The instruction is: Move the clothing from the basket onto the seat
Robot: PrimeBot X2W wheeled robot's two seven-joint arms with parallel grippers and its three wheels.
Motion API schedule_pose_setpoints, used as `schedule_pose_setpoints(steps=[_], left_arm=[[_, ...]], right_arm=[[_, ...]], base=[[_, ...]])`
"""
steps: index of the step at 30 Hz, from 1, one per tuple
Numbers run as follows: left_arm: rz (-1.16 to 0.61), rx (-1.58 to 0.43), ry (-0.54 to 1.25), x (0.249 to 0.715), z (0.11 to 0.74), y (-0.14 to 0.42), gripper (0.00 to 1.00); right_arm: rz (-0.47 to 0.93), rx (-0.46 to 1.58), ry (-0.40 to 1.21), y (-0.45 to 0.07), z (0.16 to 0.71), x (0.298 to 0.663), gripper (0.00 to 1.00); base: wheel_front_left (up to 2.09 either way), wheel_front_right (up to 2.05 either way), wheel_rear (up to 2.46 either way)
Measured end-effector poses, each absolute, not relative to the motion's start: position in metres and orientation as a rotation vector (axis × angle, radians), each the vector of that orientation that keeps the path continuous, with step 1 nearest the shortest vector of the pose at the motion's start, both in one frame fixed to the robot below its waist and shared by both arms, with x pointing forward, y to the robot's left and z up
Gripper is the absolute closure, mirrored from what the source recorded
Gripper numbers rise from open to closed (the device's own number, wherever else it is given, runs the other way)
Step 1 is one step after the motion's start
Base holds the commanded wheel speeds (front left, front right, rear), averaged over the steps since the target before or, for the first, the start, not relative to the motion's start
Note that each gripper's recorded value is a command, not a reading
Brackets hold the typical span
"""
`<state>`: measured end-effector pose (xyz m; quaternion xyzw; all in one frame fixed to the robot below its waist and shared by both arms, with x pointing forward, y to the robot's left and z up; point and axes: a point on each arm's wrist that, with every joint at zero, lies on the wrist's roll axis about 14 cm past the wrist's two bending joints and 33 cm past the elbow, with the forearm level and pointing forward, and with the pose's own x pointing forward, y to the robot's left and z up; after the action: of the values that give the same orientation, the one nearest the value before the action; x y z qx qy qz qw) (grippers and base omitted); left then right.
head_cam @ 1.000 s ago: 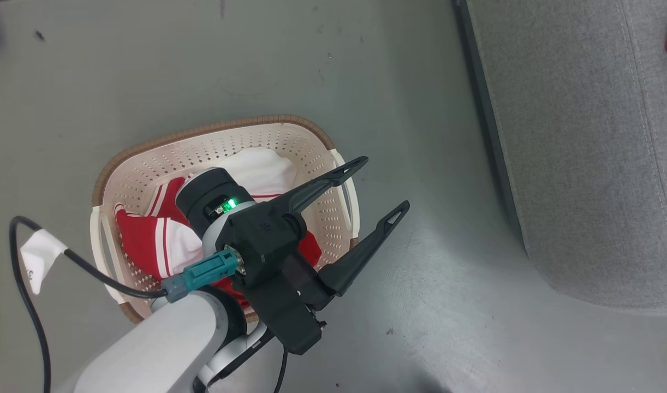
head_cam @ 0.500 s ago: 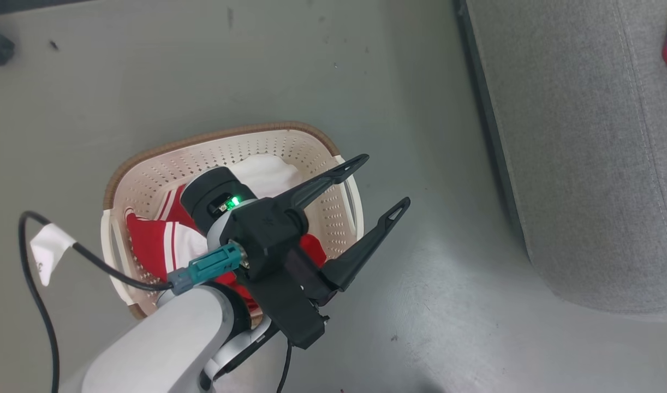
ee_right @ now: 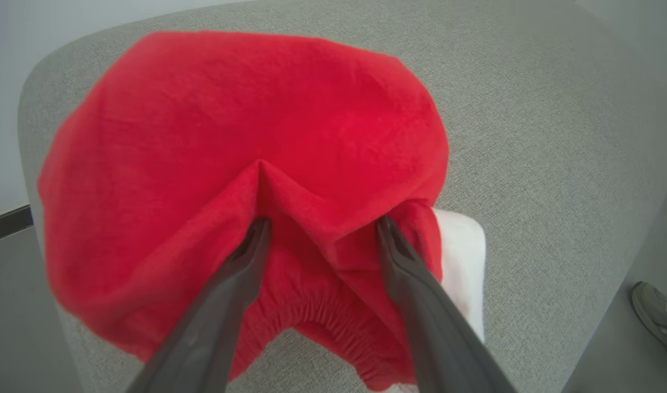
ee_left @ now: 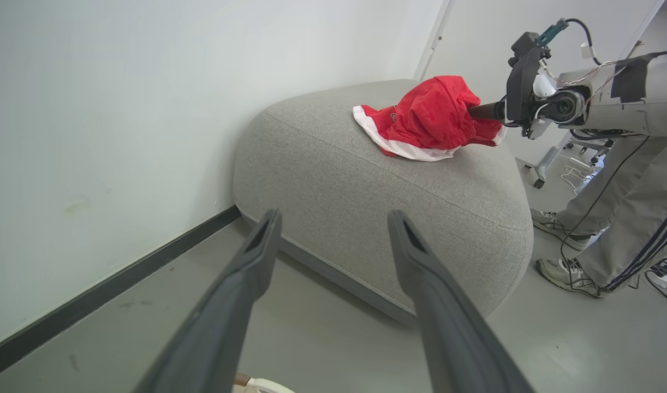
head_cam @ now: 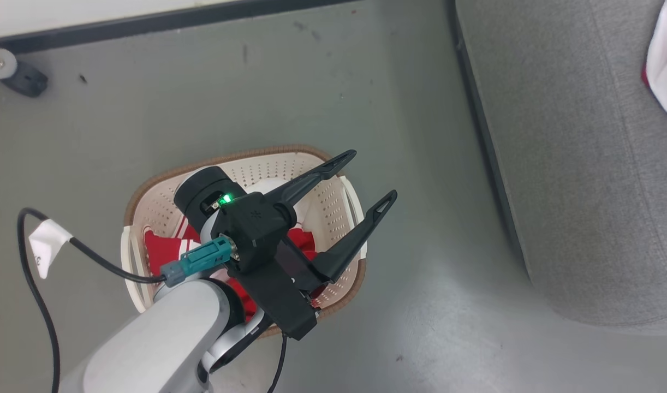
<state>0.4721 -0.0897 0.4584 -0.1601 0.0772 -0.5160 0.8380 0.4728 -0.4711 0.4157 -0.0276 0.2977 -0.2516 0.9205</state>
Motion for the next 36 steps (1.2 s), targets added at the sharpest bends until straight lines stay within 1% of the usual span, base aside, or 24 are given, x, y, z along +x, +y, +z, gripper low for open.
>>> schedule_pose_setpoints(steps=[6, 12, 16, 21, 25, 31, 36], left_arm=[[-1.079, -0.333, 0.135, 0.469, 0.471, -0.088, 0.0], [-1.053, -0.328, 0.126, 0.461, 0.481, -0.081, 0.0], [-1.035, -0.332, 0.107, 0.455, 0.492, -0.076, 0.0], [-0.976, -0.335, 0.075, 0.451, 0.506, -0.064, 0.0], [-0.91, -0.341, 0.043, 0.449, 0.518, -0.05, 0.0], [-0.812, -0.347, 0.018, 0.444, 0.532, -0.025, 0.0], [-0.697, -0.357, 0.005, 0.438, 0.536, 0.003, 0.0]], right_arm=[[-0.481, -0.046, 0.606, -0.471, 0.433, 0.467, 0.0], [-0.47, -0.012, 0.606, -0.476, 0.453, 0.447, 0.0], [-0.478, -0.02, 0.578, -0.485, 0.472, 0.431, 0.0], [-0.444, -0.014, 0.435, -0.477, 0.51, 0.437, 0.0], [-0.402, -0.008, 0.376, -0.464, 0.52, 0.431, 0.0], [-0.317, 0.0, 0.215, -0.433, 0.55, 0.436, 0.0], [-0.226, 0.02, 0.083, -0.395, 0.566, 0.44, 0.0]], base=[[0.0, 0.0, 0.0], [0.0, 0.0, 0.0], [0.0, 0.0, 0.0], [0.0, 0.0, 0.0], [0.0, 0.0, 0.0], [0.0, 0.0, 0.0], [0.0, 0.0, 0.0]])
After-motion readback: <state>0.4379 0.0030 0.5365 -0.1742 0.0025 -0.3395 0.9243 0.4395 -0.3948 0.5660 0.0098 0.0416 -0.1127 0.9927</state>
